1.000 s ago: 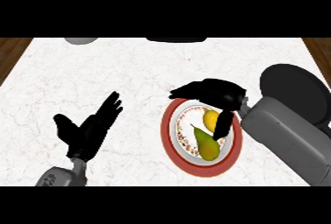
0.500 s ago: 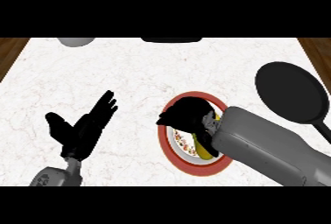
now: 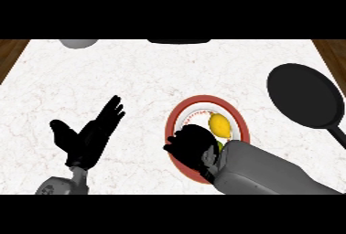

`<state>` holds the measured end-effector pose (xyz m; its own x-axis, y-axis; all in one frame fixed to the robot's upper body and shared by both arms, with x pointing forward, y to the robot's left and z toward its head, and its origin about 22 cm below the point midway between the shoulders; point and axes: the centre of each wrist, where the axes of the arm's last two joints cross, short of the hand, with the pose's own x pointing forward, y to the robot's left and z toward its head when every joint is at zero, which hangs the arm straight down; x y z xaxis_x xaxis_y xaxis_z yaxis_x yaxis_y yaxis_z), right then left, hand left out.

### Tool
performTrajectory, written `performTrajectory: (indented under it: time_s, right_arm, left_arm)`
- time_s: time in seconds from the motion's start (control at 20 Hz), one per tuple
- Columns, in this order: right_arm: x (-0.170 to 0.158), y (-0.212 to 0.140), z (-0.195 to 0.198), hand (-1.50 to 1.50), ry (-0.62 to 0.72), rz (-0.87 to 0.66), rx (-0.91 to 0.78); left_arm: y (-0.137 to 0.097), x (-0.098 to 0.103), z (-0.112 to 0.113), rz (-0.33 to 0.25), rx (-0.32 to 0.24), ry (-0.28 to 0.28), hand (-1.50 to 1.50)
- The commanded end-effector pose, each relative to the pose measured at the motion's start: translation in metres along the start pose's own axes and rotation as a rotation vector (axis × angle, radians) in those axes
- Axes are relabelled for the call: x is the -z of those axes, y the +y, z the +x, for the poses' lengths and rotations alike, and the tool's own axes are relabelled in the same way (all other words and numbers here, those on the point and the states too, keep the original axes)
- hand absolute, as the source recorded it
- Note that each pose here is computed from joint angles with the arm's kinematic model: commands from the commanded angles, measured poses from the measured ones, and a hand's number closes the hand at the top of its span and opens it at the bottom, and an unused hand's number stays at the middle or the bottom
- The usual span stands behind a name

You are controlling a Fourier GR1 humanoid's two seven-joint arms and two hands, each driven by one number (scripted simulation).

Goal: Pick the pear from the plate and place it in the pan

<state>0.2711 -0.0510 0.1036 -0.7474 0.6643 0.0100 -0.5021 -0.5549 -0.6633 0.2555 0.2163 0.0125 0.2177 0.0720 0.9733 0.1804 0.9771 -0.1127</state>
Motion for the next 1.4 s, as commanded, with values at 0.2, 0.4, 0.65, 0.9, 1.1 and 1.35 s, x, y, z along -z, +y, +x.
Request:
performTrajectory:
  time_s: [0.2,0.4,0.65,0.9,1.1,1.35]
  right_arm:
    - [0.005,0.027,-0.011,-1.50,0.103,-0.021,-0.071]
    - [0.019,0.019,-0.024,-1.50,0.166,-0.037,-0.108]
    - [0.026,0.042,-0.027,-1.50,0.140,-0.039,-0.087]
    - [0.043,0.043,-0.029,-1.50,0.154,-0.057,-0.106]
    - [0.045,0.054,-0.043,1.50,0.160,-0.058,-0.105]
    - [0.059,0.041,-0.042,1.50,0.059,-0.165,-0.214]
  left_arm:
    - [-0.019,-0.014,0.000,-0.015,-0.005,-0.003,0.00]
    - [0.023,-0.009,-0.001,-0.029,0.004,-0.021,0.00]
    - [0.016,-0.012,0.001,-0.019,0.002,-0.022,0.00]
    - [0.013,-0.009,0.004,-0.010,-0.003,0.009,0.00]
    - [0.002,-0.018,0.000,-0.008,0.008,-0.013,0.00]
    - [-0.017,-0.003,-0.020,-0.039,-0.002,0.003,0.00]
